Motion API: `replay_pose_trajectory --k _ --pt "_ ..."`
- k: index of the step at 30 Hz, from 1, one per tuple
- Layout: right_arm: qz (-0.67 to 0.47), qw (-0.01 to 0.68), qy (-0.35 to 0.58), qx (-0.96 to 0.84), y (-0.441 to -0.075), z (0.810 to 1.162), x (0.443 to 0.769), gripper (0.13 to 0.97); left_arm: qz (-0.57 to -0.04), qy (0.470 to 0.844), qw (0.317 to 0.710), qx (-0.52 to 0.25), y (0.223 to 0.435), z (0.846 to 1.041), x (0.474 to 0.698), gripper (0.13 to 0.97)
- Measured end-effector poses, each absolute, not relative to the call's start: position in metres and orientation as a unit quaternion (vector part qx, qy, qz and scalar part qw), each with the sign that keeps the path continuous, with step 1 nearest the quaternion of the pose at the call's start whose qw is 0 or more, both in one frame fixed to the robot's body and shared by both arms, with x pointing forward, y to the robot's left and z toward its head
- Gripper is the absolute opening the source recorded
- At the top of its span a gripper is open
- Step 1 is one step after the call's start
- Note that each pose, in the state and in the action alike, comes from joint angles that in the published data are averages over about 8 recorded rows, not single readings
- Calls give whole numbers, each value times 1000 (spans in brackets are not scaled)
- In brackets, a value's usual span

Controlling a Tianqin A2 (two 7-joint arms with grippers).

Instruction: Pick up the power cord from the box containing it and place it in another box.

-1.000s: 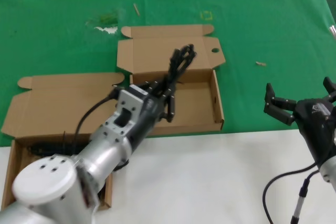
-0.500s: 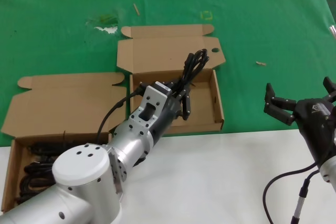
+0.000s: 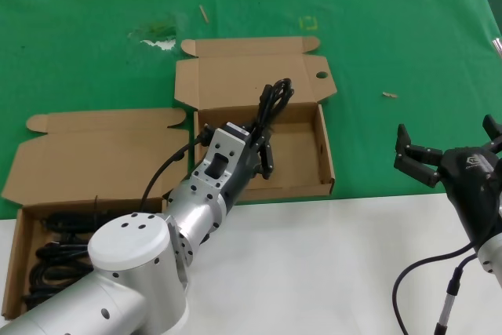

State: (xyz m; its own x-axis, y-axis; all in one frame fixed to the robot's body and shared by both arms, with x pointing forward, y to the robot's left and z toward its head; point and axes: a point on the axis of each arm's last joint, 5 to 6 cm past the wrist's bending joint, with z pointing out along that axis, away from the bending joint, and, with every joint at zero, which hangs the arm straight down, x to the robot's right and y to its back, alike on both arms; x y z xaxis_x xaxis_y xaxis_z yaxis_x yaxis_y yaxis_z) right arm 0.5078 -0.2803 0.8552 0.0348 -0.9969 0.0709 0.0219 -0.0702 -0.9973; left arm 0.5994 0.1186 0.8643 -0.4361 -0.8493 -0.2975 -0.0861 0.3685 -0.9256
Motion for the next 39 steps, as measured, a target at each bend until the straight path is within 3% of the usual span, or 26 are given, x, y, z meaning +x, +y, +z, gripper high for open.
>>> replay_pose_trajectory --k 7,16,20,25,33,39 --pt "-514 496 468 -521 -280 855 508 966 -456 716 412 -330 118 861 602 221" --pt "-514 496 468 -521 -280 855 508 966 -467 716 400 -331 121 863 603 299" --pt "-514 496 468 -521 -280 855 508 966 -482 707 401 -326 124 870 600 371" --pt "-514 496 468 -521 -280 855 508 966 -528 673 412 -313 134 895 589 443" --pt "-514 496 468 -521 -280 855 508 966 -612 578 459 -284 162 955 561 648" --pt "-514 496 468 -521 -280 855 508 966 -632 546 477 -274 175 970 550 755"
